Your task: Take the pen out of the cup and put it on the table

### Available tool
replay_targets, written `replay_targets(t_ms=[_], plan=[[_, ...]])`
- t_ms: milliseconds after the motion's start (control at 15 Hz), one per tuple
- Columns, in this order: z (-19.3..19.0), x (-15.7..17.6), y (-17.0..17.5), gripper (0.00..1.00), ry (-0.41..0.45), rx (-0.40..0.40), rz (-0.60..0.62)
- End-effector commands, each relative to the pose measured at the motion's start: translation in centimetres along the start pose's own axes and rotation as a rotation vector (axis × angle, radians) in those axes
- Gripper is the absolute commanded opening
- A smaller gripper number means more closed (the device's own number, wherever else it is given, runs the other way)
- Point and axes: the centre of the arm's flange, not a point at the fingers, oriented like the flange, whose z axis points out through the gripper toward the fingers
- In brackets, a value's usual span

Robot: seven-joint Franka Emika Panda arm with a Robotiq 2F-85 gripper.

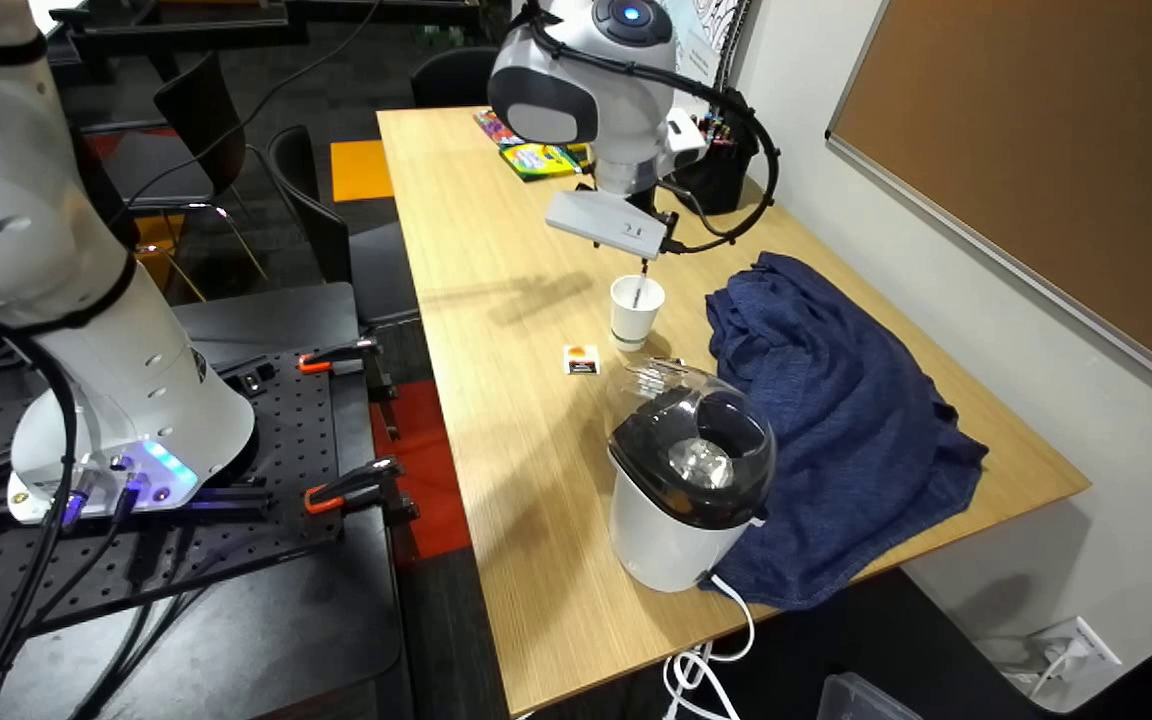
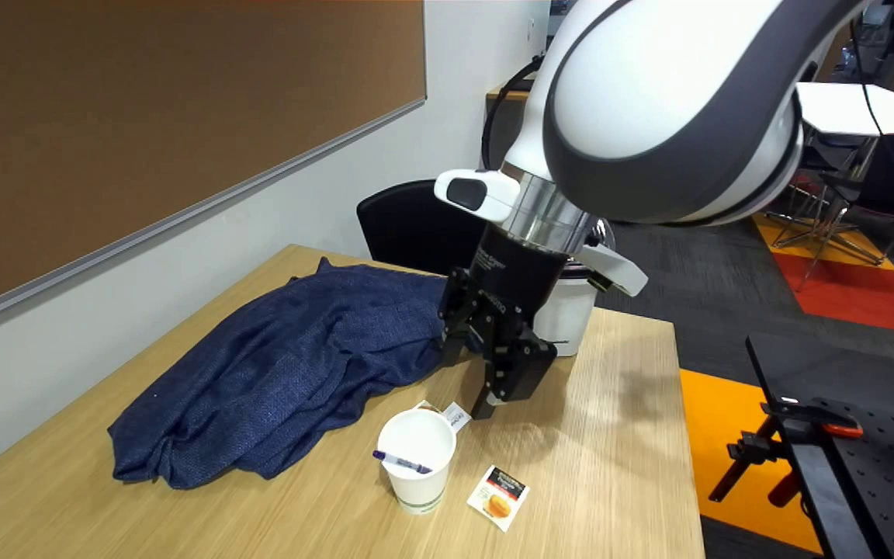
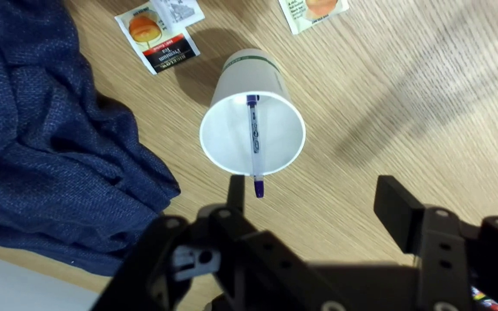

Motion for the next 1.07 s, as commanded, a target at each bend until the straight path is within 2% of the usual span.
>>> replay_targets(t_ms=[0, 67, 133, 200, 667, 1000], plan=[[0.9, 1.2, 0.7, 0.72, -0.020, -0.002, 0.014], [1.2, 1.4, 0.8, 0.72, -0.023, 0.000, 0.011], [1.5, 1.6, 0.9, 0.65, -0.027, 0.002, 0.007], [1.8, 1.8, 1.0, 0.66, -0.029, 0.003, 0.004], [3.9, 3.6, 1.7, 0.54, -0.073, 0.006, 0.037], [4.9, 4.2, 2.2, 0.55, -0.100, 0.012, 0.081]])
